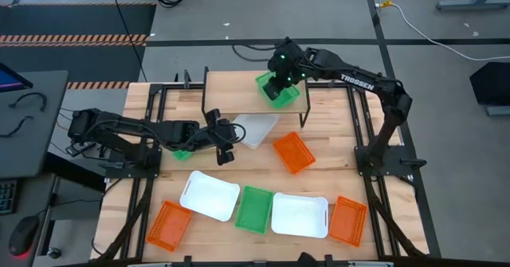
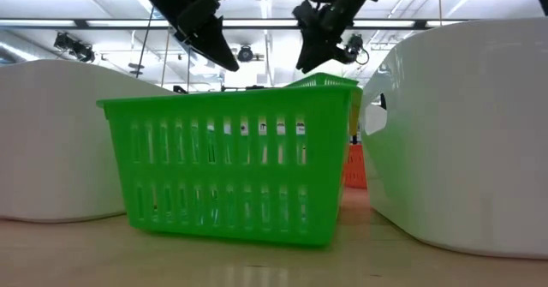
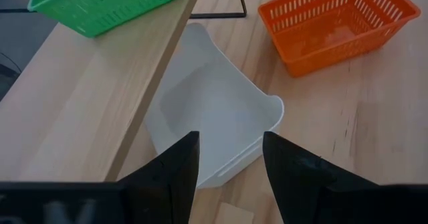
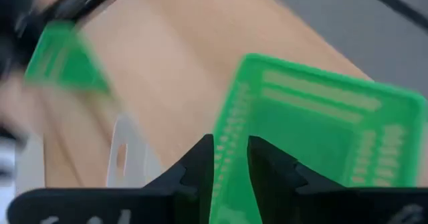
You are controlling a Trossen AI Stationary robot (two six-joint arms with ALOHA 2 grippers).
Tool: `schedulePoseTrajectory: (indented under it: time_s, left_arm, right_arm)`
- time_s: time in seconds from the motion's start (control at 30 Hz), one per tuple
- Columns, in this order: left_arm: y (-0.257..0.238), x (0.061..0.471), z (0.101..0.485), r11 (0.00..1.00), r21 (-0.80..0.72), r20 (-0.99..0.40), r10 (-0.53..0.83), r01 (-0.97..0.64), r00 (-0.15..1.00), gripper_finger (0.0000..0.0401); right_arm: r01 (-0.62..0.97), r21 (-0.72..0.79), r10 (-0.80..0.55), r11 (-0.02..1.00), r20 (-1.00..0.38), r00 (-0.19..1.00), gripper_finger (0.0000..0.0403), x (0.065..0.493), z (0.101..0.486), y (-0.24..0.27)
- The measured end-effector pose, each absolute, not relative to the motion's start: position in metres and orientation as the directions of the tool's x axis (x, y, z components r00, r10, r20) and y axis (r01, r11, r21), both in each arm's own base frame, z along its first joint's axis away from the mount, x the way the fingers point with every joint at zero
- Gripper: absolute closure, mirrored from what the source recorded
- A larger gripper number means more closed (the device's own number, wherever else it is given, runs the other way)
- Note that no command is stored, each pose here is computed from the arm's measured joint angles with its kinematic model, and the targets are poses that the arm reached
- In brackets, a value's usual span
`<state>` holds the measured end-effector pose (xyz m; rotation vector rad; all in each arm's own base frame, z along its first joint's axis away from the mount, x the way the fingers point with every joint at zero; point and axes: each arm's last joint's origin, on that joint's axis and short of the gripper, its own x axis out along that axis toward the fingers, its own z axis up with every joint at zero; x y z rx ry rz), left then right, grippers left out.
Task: Stack baskets on shelf by color
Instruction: Put the right green bin on the shelf
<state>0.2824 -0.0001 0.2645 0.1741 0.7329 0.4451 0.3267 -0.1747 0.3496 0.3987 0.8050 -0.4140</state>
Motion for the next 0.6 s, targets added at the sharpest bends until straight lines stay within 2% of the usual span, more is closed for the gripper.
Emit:
schedulePoseTrajectory:
  time_s: [0.1,0.17,0.27,0.37,0.47,0.6]
  left_arm:
    - [0.000,0.282,0.264,0.893,0.309,-0.614,0.451,-0.328,0.648,0.0227]
    - [0.000,0.281,0.263,0.893,0.311,-0.619,0.451,-0.326,0.643,0.0227]
    - [0.000,0.281,0.263,0.892,0.313,-0.622,0.451,-0.325,0.640,0.0227]
    - [0.000,0.281,0.263,0.892,0.313,-0.622,0.451,-0.325,0.640,0.0227]
    - [0.000,0.281,0.263,0.892,0.314,-0.622,0.452,-0.325,0.640,0.0227]
    - [0.002,0.281,0.263,0.890,0.314,-0.621,0.456,-0.331,0.638,0.0227]
  right_arm:
    - [0.287,0.057,-0.130,0.956,-0.797,0.590,0.0300,0.325,0.348,-0.159]
    - [0.160,-0.040,-0.122,0.986,-0.830,0.545,0.0300,0.321,0.349,-0.148]
    - [0.028,-0.176,-0.170,0.984,-0.873,0.457,0.0299,0.315,0.350,-0.134]
    - [-0.018,-0.283,-0.248,0.959,-0.868,0.430,0.0299,0.307,0.359,-0.123]
    - [-0.018,-0.310,-0.265,0.951,-0.841,0.472,0.0299,0.297,0.375,-0.112]
    - [-0.021,-0.210,-0.164,0.978,-0.820,0.548,0.0300,0.286,0.389,-0.102]
